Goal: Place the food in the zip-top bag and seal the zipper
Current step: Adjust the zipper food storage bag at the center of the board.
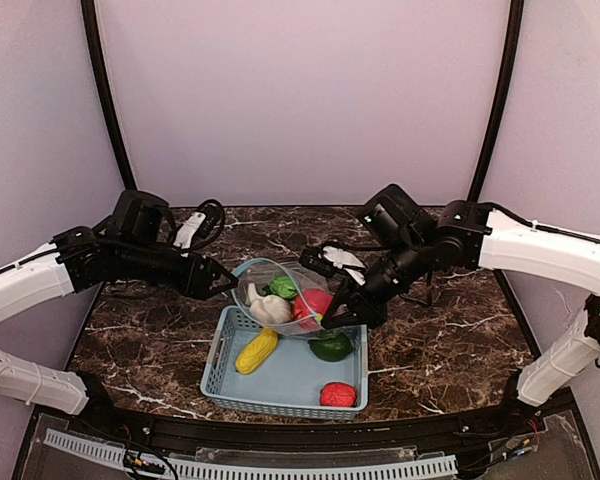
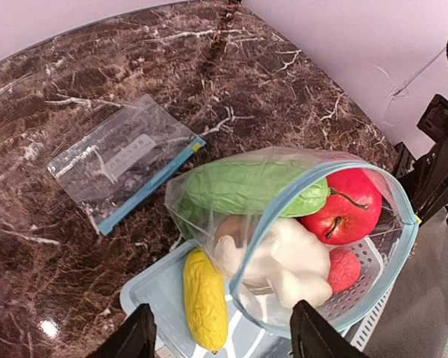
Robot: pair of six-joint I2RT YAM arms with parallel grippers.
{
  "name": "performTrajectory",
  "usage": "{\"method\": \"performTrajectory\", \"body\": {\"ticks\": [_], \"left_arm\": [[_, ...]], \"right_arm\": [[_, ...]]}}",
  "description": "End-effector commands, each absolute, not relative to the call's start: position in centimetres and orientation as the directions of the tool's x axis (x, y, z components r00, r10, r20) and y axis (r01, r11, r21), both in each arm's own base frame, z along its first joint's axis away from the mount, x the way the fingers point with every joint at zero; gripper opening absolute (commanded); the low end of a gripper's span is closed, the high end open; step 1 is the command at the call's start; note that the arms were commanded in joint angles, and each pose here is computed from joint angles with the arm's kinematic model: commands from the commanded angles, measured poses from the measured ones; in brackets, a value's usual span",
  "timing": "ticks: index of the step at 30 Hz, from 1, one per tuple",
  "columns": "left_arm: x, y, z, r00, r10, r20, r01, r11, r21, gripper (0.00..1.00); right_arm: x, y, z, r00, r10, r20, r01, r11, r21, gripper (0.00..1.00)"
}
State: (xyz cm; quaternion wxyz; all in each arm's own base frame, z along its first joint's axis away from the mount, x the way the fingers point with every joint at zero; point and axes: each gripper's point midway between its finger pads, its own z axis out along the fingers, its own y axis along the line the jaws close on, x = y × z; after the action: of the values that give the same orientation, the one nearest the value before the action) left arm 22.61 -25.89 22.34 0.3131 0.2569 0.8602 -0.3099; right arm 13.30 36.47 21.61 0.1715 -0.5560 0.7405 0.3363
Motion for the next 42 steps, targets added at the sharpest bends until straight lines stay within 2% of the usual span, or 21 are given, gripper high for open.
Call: {"method": "performTrajectory", "body": {"ticks": [1,3,7,10,13,16,23,29,42], "left_arm": [[23.6,-24.4,28.2,-0.444,0.282,-0.850,0.724,0.672,-0.155,0.67],[23.3,-25.2,30.6,-0.336,0.295,-0.894,0.785,0.613,-0.092,0.72],[20.8,-28.7,33.8,-0.164,0.267,-0.950,0.922,0.383,-0.051,0.74],[18.1,-32.3,34.0,-0.058,0.261,-0.964,0.982,0.188,-0.009,0.71],[15.7,-35.0,33.4,0.030,0.274,-0.961,0.996,0.068,0.051,0.66],[15.1,-36.6,32.7,0.056,0.270,-0.961,0.998,0.006,0.060,0.60],[14.3,-38.6,31.5,0.068,0.257,-0.964,0.997,-0.058,0.055,0.55],[14.7,-39.3,28.6,0.041,0.324,-0.945,0.998,-0.059,0.023,0.48],[16.3,-39.4,24.4,0.052,0.431,-0.901,0.998,-0.007,0.054,0.46]], "right_arm": [[12.8,37.1,23.7,-0.300,-0.656,-0.693,-0.946,0.110,0.305,0.00],[12.9,37.0,23.8,-0.299,-0.651,-0.698,-0.948,0.116,0.297,0.00],[13.4,36.9,23.7,-0.293,-0.647,-0.704,-0.953,0.135,0.272,0.00],[13.6,37.0,23.4,-0.294,-0.651,-0.700,-0.953,0.141,0.269,0.00],[13.7,37.0,23.5,-0.295,-0.650,-0.700,-0.953,0.144,0.268,0.00],[13.8,37.1,23.9,-0.289,-0.643,-0.710,-0.955,0.140,0.263,0.00],[13.9,37.2,23.8,-0.290,-0.642,-0.710,-0.954,0.141,0.263,0.00],[14.1,37.3,24.1,-0.290,-0.635,-0.716,-0.955,0.143,0.259,0.00],[14.2,37.2,25.0,-0.286,-0.614,-0.735,-0.956,0.132,0.262,0.00]]}}
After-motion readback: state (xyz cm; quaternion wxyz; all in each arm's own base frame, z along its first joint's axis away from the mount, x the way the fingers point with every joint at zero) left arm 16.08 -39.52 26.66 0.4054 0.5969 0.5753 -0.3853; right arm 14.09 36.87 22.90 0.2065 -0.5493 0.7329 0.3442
